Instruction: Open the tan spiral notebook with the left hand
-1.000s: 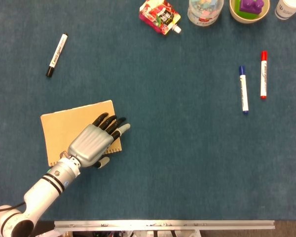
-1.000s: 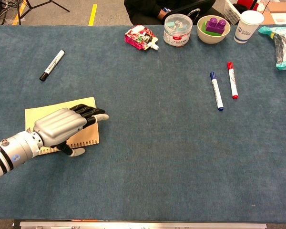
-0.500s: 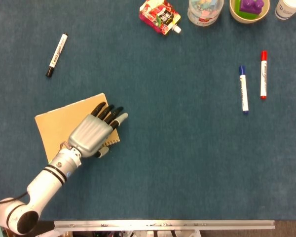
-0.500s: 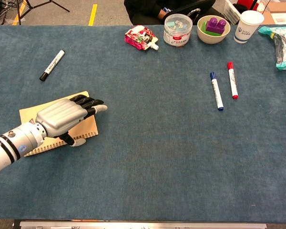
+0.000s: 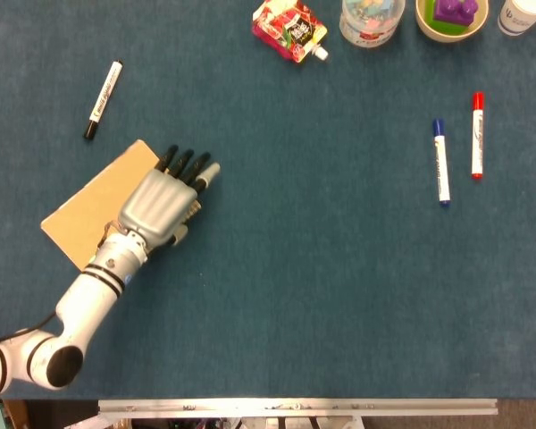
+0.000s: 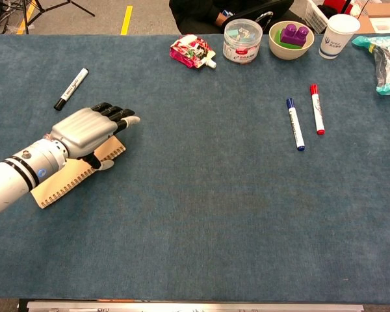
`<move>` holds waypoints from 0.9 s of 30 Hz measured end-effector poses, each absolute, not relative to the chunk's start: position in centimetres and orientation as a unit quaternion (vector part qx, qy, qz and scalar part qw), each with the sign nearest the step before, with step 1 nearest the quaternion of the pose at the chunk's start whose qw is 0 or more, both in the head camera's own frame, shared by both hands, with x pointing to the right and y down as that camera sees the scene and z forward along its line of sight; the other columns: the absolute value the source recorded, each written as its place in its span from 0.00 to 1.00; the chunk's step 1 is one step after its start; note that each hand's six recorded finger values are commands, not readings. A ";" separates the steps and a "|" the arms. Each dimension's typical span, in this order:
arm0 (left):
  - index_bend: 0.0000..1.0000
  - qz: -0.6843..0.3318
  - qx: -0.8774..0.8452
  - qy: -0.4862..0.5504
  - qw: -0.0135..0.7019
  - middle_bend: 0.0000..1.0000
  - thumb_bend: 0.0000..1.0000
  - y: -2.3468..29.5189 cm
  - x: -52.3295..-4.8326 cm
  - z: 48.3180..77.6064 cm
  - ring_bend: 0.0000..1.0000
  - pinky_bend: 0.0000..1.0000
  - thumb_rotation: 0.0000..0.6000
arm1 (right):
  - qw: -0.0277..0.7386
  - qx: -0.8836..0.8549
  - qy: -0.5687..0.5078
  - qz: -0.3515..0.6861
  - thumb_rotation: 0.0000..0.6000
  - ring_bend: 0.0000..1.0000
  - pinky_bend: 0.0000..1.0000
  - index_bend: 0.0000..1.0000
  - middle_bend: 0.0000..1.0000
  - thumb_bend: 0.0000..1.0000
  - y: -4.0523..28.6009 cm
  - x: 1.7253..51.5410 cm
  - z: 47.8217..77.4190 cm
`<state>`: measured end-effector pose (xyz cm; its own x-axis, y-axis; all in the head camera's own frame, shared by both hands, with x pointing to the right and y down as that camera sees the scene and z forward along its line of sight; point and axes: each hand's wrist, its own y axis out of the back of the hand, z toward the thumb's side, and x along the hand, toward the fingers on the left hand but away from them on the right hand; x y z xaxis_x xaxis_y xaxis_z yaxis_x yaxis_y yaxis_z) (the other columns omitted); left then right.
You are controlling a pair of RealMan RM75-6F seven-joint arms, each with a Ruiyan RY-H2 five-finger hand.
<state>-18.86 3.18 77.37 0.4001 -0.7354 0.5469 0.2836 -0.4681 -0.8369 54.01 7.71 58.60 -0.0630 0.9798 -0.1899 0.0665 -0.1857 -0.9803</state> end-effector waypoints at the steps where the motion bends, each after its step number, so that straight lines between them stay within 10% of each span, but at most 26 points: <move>1: 0.00 -0.524 -0.678 0.169 0.487 0.00 0.25 2.9 -18.9 77.3 0.00 0.00 0.85 | 0.418 -0.542 -0.482 0.546 1.00 0.15 0.27 0.24 0.25 0.22 7.7 54.0 58.6; 7: 0.00 -0.522 -0.686 0.182 0.472 0.00 0.25 2.5 -19.4 75.6 0.00 0.00 0.80 | 0.418 -0.545 -0.482 0.544 1.00 0.15 0.27 0.24 0.25 0.22 7.7 53.9 58.7; 14: 0.00 -0.531 -0.697 0.195 0.441 0.00 0.24 2.5 -22.5 71.9 0.00 0.00 0.02 | 0.417 -0.552 -0.479 0.540 1.00 0.15 0.27 0.24 0.25 0.22 7.5 53.6 59.0; 27: 0.14 -0.619 -0.678 0.236 0.320 0.18 0.20 3.1 -33.0 71.4 0.04 0.00 0.00 | 0.419 -0.560 -0.470 0.538 1.00 0.15 0.27 0.24 0.25 0.22 7.1 52.9 59.4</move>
<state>-33.04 3.11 71.39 0.1231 -0.7150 0.6882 0.0761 -0.6847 -0.7249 52.89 7.14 59.44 -0.0203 0.9778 -0.2083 0.0764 -0.2063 -0.9755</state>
